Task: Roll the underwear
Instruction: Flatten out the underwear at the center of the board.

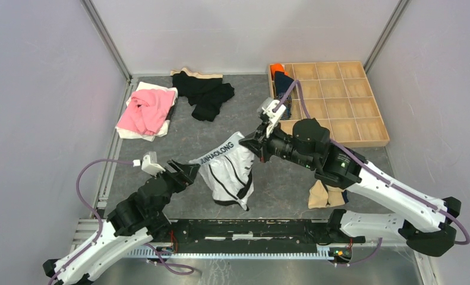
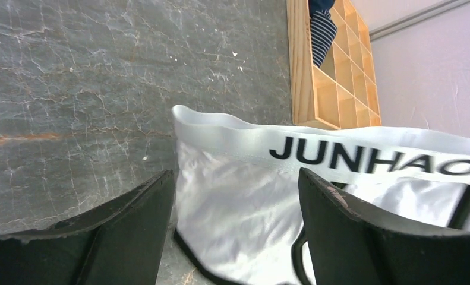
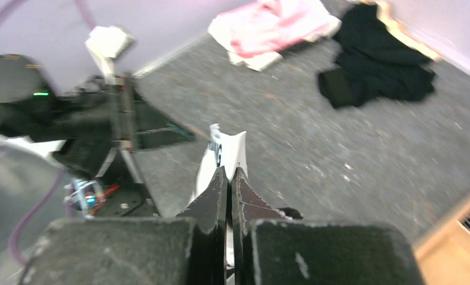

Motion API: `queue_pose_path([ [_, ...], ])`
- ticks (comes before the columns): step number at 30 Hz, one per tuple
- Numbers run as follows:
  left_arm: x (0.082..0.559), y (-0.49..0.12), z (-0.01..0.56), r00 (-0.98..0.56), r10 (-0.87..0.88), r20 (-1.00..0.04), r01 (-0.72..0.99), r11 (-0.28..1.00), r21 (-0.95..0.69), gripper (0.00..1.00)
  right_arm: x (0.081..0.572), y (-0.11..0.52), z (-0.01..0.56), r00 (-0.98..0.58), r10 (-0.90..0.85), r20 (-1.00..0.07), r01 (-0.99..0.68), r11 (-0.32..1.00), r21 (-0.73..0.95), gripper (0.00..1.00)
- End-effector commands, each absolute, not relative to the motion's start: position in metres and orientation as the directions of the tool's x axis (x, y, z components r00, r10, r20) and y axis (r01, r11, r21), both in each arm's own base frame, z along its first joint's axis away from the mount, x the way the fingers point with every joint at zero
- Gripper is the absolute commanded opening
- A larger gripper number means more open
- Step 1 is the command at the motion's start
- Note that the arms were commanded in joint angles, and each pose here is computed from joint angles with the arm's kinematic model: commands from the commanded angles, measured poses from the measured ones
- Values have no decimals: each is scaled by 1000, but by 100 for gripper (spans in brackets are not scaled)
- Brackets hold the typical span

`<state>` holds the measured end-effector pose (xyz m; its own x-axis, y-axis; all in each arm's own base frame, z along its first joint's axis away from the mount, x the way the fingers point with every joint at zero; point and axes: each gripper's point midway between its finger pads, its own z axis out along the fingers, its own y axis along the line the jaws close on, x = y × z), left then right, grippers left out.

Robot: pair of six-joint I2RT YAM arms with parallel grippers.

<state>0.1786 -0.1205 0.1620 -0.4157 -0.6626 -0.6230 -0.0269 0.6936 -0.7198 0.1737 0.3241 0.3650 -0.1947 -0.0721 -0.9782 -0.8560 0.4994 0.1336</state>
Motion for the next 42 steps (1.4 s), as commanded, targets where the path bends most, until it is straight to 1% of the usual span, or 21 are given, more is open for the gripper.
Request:
queue_pose_path([
  [1,182,-107,172,-363,-650,-667,-36,726,-687,81,231,281,297,-304,-123,-945,-669,734,120,0],
  [4,185,-111,163,-378,-632,-677,-51,744,-666,82,267,252,236,-381,-186,-906,-573,816,73,0],
  [7,190,-121,153,-406,-601,-689,-49,767,-640,83,286,229,184,-450,-231,-862,-513,858,38,0],
  [11,196,-137,143,-454,-547,-703,-33,799,-600,85,292,213,151,-488,-268,-831,-470,883,-9,0],
  [16,207,-157,126,-510,-470,-720,-27,846,-533,85,289,190,134,-521,-311,-795,-414,907,-84,0],
  [20,223,-169,120,-526,-400,-750,-17,887,-461,84,278,186,126,-532,-322,-783,-434,898,-75,0],
  [23,246,-179,120,-557,-347,-754,1,908,-419,83,269,189,118,-541,-323,-777,-463,885,-46,0],
  [26,274,-186,105,-620,-291,-729,4,928,-373,83,263,192,112,-543,-330,-772,-493,870,-26,0],
  [28,295,-194,104,-642,-242,-727,48,934,-354,82,259,196,108,-543,-337,-769,-519,855,-8,0],
  [30,310,-202,99,-676,-158,-719,121,940,-320,81,256,198,104,-548,-343,-763,-533,846,3,0],
  [33,326,-213,89,-725,-43,-687,204,940,-274,79,254,202,99,-549,-347,-760,-549,835,15,0],
  [39,342,-221,69,-770,112,-628,310,926,-216,75,251,205,92,-548,-365,-752,-575,818,22,0],
  [42,344,-218,59,-778,159,-608,326,930,-173,73,250,205,89,-548,-373,-749,-581,813,20,0],
])
